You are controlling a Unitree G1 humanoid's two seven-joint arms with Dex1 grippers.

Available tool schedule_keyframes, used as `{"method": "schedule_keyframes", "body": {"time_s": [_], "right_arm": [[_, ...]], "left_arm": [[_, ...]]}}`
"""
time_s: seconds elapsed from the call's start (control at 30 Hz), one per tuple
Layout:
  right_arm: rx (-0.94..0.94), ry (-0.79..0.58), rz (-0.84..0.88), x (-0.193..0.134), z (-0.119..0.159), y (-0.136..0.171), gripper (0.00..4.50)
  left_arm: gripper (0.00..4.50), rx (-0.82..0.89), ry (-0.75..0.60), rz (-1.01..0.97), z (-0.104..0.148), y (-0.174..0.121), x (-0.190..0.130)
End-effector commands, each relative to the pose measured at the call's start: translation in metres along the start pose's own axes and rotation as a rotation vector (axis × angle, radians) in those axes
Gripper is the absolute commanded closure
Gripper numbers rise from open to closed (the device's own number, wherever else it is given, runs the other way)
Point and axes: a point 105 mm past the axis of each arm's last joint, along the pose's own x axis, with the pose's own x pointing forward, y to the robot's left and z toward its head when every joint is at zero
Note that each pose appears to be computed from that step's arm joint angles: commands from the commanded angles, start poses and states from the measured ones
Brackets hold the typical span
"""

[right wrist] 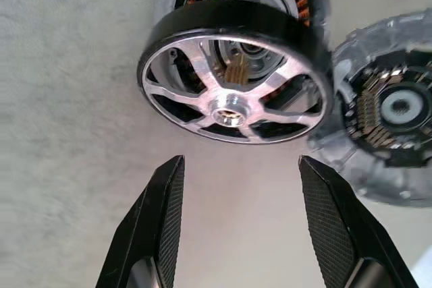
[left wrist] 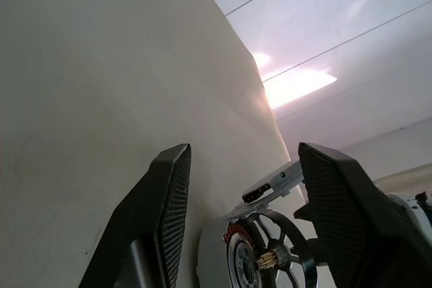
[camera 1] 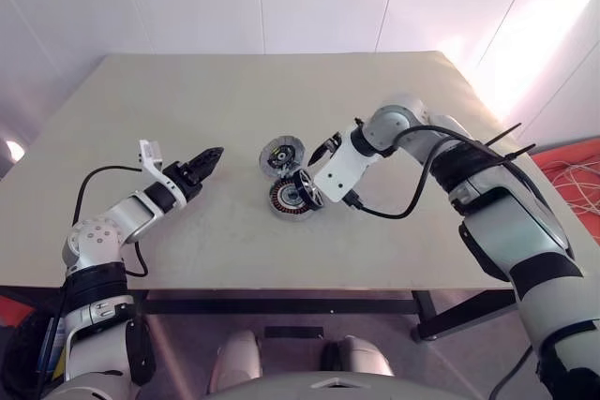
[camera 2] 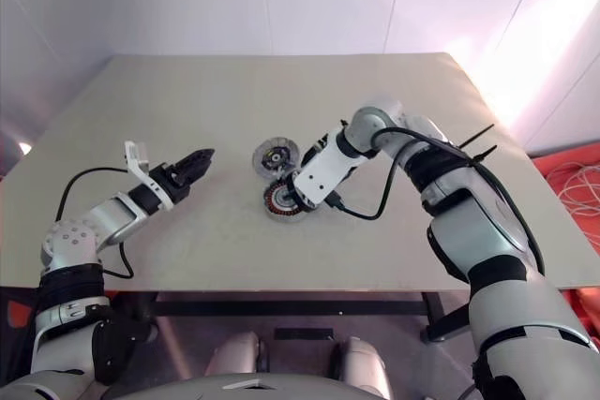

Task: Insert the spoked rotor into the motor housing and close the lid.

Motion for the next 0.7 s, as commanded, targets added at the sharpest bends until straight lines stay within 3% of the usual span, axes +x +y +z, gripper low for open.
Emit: {"method": "schedule_keyframes", "body": {"time_s": [0.03,0.27,0.37,0.43,0.57,0.63,0.7], "right_arm": [[0.187,-0.017,-0.180,-0.027,-0.011,-0.017,1.46],[0.579,-0.022,-0.322,-0.053,-0.042,0.008,1.46],[0.975,-0.163,-0.476,-0.069,-0.052,0.004,1.46],[1.379,-0.337,-0.557,-0.081,-0.056,-0.003,1.46],[2.141,-0.663,-0.481,-0.092,-0.053,0.005,1.46],[2.294,-0.675,-0.454,-0.085,-0.051,0.018,1.46],[2.331,-0.697,-0.451,-0.074,-0.048,0.027,1.46]], "left_arm": [[1.81,0.022,-0.015,-0.032,0.005,-0.010,-0.002],[1.81,0.011,0.006,-0.031,0.000,-0.009,0.000],[1.81,0.003,0.016,-0.033,-0.002,-0.009,0.002],[1.81,-0.003,0.023,-0.031,-0.004,-0.008,0.003],[1.81,-0.010,0.029,-0.029,-0.005,-0.008,0.003],[1.81,-0.012,0.032,-0.026,-0.005,-0.007,0.003],[1.81,-0.013,0.035,-0.023,-0.005,-0.007,0.002]]}}
